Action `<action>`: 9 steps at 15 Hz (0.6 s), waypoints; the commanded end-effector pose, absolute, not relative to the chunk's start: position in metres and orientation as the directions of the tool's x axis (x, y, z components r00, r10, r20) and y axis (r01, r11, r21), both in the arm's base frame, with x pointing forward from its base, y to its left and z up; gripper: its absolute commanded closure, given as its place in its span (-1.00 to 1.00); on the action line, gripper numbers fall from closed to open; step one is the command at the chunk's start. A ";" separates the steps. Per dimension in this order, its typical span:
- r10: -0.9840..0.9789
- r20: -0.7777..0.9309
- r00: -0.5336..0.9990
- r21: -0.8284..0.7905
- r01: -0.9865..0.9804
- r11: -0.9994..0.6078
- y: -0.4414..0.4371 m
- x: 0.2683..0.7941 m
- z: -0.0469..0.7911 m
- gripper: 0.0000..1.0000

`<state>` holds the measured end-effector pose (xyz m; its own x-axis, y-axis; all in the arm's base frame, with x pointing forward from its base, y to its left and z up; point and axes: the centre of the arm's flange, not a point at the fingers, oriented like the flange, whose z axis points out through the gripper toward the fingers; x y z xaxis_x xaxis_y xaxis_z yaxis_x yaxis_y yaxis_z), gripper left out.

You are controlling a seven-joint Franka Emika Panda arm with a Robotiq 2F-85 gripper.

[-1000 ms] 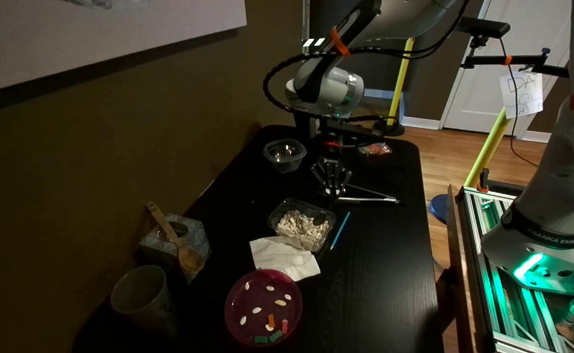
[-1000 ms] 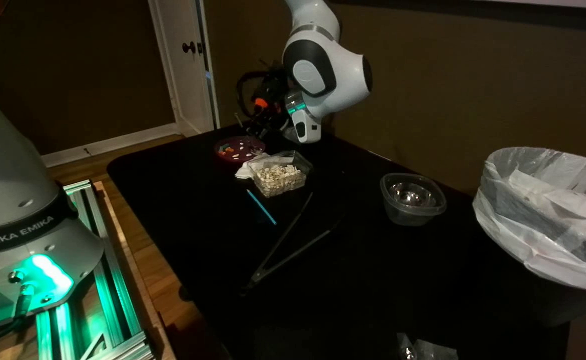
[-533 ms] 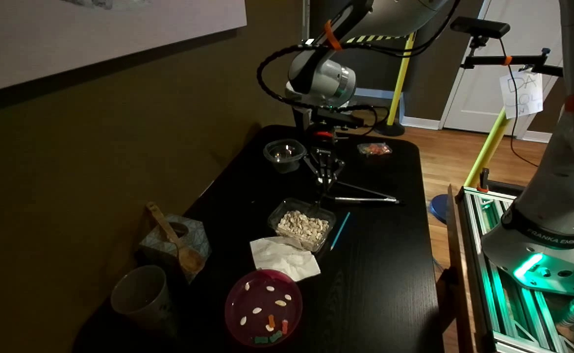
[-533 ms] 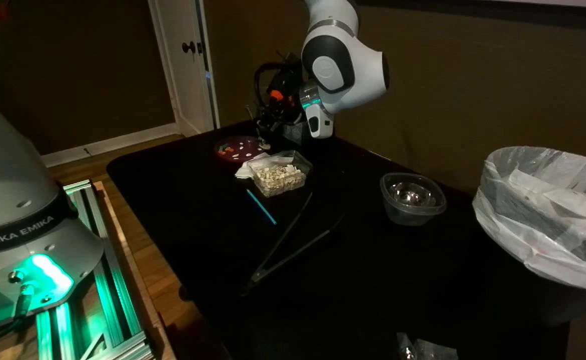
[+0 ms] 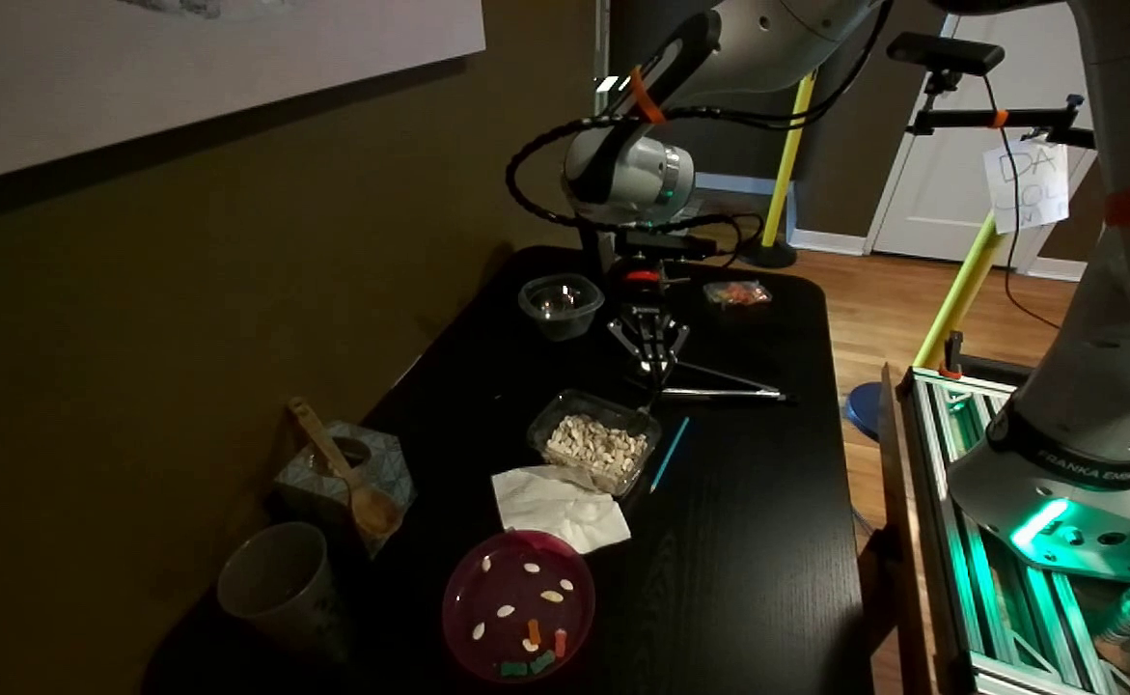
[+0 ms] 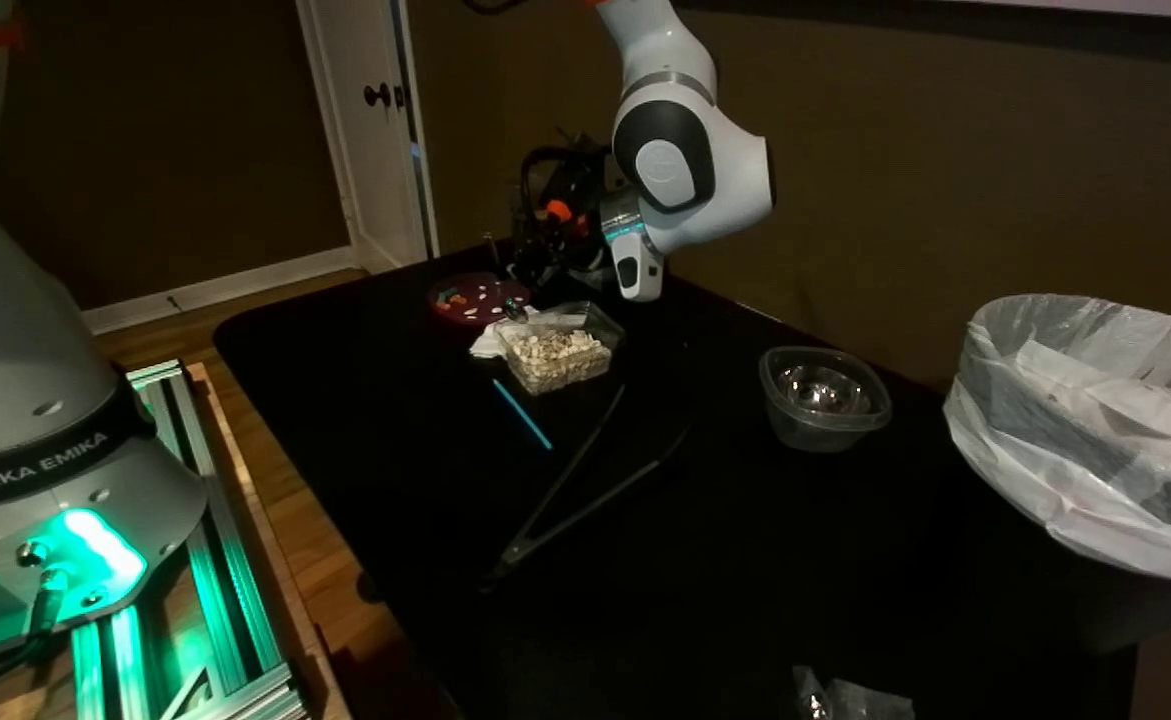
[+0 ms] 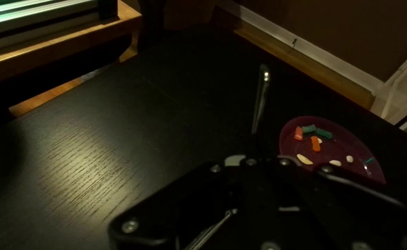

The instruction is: Use the tea spoon to move the contents of the square bowl into the empty bowl on the right

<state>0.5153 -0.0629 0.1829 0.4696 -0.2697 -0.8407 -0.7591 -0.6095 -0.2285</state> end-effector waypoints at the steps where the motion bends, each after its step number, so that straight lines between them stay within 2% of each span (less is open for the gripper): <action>1: -0.272 -0.852 0.447 -0.200 -0.758 -0.621 -0.068 0.518 0.161 0.98; 9: -0.349 -0.807 0.477 -0.186 -0.765 -0.616 -0.072 0.527 0.141 0.98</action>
